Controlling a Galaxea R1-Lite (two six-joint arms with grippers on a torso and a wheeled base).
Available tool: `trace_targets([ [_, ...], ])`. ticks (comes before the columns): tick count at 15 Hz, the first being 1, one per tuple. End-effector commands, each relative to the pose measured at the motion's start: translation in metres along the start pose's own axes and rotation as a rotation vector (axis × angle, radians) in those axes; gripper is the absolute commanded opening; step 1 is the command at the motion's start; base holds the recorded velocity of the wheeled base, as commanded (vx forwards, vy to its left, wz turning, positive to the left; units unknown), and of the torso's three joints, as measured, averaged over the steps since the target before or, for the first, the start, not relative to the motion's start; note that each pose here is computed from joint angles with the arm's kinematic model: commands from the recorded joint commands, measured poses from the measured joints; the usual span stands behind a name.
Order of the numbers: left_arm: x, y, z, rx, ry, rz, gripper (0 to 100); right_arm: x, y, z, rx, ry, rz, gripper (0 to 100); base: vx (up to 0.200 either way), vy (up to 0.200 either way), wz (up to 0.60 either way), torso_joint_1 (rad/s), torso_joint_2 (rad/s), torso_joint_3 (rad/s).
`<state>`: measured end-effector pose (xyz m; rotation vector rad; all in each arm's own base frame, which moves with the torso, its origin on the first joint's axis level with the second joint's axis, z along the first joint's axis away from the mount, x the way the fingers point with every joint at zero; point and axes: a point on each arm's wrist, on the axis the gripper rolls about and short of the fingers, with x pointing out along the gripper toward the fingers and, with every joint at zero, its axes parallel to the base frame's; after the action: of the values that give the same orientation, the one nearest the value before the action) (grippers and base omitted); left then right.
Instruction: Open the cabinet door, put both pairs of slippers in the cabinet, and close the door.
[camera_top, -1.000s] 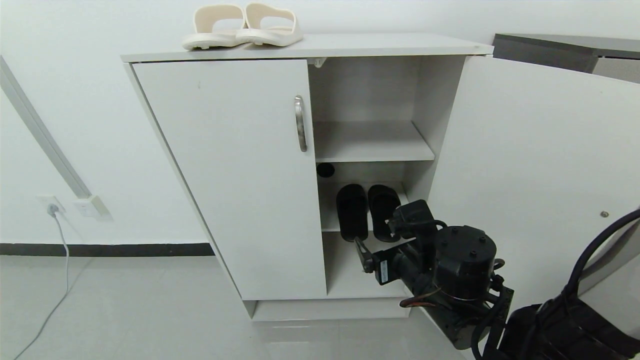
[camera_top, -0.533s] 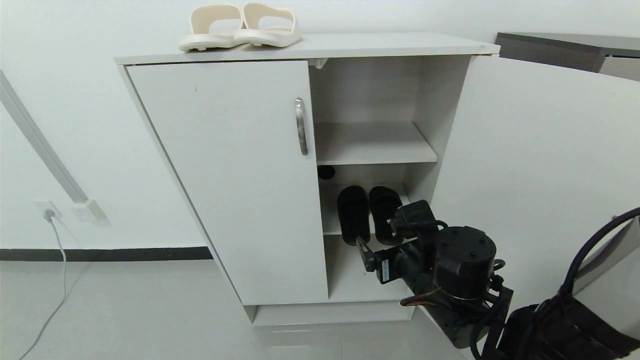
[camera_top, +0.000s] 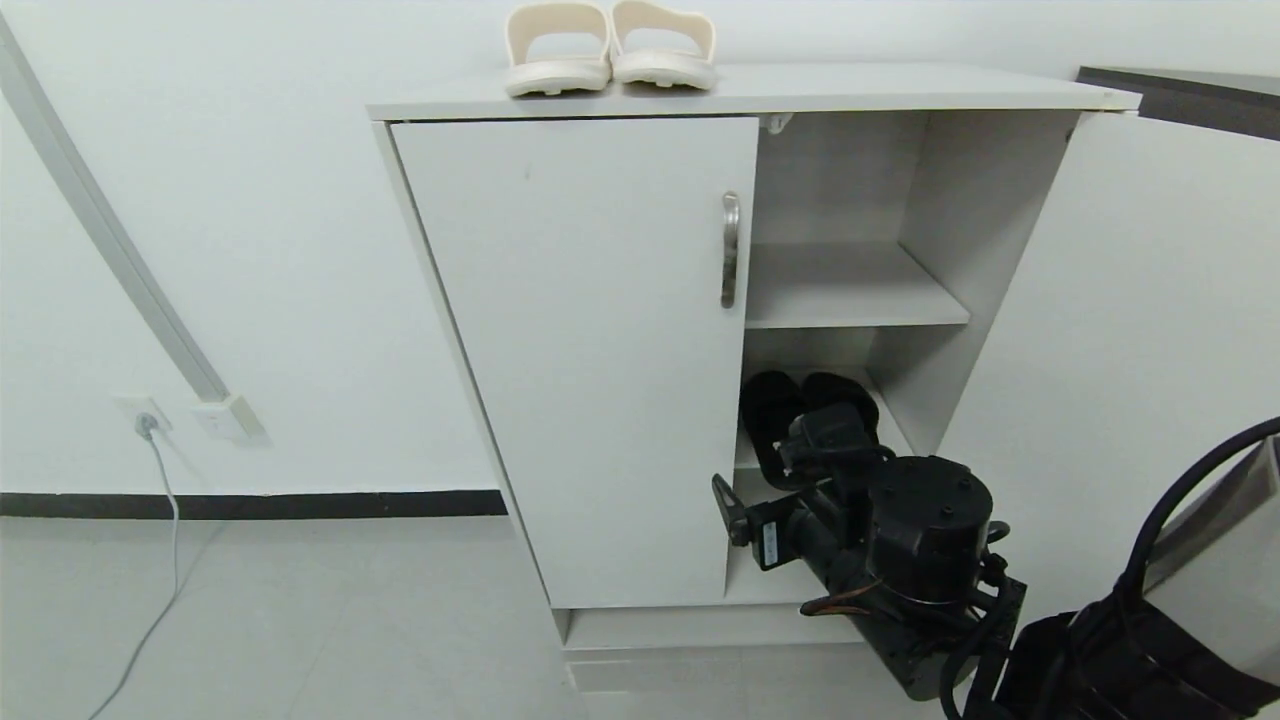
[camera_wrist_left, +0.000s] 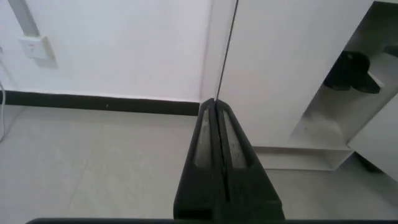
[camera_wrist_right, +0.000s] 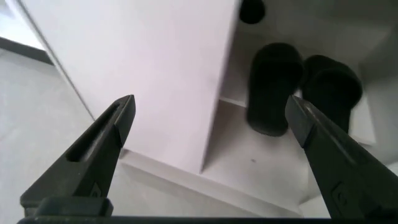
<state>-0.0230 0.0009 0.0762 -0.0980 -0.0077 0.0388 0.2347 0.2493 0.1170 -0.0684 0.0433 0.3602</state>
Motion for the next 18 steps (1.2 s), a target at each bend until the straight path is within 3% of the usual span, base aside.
trace_targets([
  [1,0.000,0.000,0.000,0.000,0.001,0.001,0,0.000,0.001,-0.001,-0.003,0.005,0.003,100,0.000,0.200,0.00,-0.007,0.00,-0.002],
  [6,0.000,0.000,0.000,-0.002,0.001,0.001,0,-0.001,0.000,-0.002,-0.006,0.008,0.003,100,0.000,0.200,0.00,0.004,0.01,0.003],
  [18,0.000,0.000,0.000,-0.003,0.001,0.002,0,-0.009,-0.009,-0.011,-0.058,0.014,0.020,100,0.000,0.000,0.00,0.000,0.00,0.000],
])
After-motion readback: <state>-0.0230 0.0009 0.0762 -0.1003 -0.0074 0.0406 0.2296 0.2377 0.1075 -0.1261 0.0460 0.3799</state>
